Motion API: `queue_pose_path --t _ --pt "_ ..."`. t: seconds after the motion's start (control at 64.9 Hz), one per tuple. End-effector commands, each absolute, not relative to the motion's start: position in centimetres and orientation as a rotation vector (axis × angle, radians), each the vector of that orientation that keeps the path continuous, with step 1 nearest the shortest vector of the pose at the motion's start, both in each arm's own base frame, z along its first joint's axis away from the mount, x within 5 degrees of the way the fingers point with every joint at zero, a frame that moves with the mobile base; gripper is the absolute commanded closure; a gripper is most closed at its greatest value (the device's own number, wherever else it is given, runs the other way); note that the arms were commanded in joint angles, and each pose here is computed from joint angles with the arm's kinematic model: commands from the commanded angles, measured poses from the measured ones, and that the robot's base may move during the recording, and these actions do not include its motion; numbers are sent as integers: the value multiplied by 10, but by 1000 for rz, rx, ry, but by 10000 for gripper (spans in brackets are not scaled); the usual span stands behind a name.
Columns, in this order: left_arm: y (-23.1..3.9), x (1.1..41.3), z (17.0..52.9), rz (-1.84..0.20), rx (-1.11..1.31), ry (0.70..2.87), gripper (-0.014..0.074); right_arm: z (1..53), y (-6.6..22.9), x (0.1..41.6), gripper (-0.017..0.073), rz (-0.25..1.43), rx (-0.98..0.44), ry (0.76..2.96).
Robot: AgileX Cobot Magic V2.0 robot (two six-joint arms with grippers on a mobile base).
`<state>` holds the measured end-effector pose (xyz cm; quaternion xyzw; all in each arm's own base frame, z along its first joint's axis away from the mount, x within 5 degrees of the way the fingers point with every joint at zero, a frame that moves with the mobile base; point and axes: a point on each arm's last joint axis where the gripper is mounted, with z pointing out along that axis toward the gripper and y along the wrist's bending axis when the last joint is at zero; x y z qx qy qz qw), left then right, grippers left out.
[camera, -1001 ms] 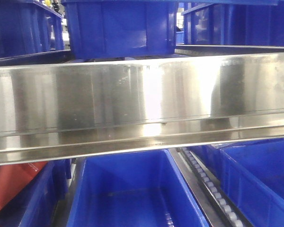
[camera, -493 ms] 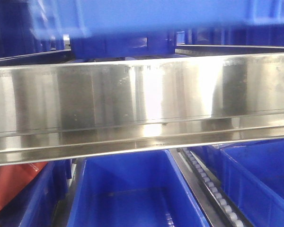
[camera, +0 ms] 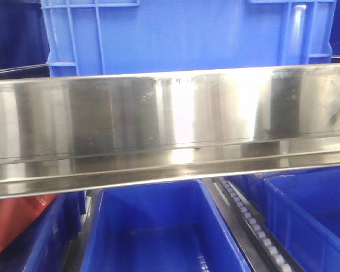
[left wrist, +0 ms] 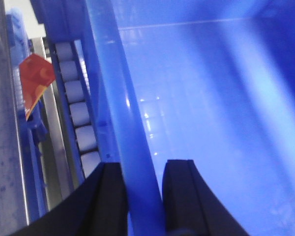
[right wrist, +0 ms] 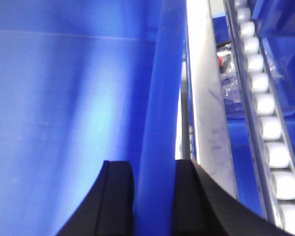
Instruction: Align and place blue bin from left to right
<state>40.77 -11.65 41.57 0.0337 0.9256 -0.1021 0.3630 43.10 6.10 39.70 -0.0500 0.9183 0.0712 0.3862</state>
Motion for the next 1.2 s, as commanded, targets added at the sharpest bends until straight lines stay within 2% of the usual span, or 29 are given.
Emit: queue_pose_path --t 0.0,0.092,0.154,0.2,0.262,0.308,0.431,0.631,0.678,0.755,0.785,0.801,0.862,0.97,1.032,1.186 --pt "-123 402 433 -312 129 2293 582 412 62 433 393 200 -131 2220" --pt "-122 402 433 -306 129 2293 403 412 63 433 172 201 -132 2220" --pt "-122 402 432 -301 130 2296 253 412 63 433 69 201 -133 2227" --pt "-122 402 432 -300 130 2303 151 413 62 431 11 201 -134 2231" --pt "-121 401 431 -291 132 2316 12 416 62 428 -5 201 -135 2233" --pt "-120 400 430 -273 134 2333 -30 420 62 424 1 199 -137 2229" --pt "-117 395 433 -244 136 2349 34 437 60 412 1 197 -138 2193" --pt "-109 370 464 -254 133 2283 36 475 56 378 8 200 -141 2114" --pt "-107 362 472 -257 132 2269 39 483 55 369 33 200 -143 2105" --pt "-102 346 486 -255 131 2250 74 496 53 352 146 200 -147 2093" --pt "-99 339 491 -246 130 2242 108 499 52 347 186 198 -148 2091" --pt "-98 337 493 -247 129 2238 127 503 51 342 246 198 -149 2088" --pt "-93 326 504 -217 128 2203 243 509 50 332 393 190 -153 2094" --pt "-84 314 517 -157 118 2160 556 514 47 318 643 173 -157 2112" --pt "-80 307 523 -135 112 2138 702 516 45 309 632 151 -156 2113" --pt "-73 283 530 -132 114 2124 705 514 40 286 629 126 -150 2090"
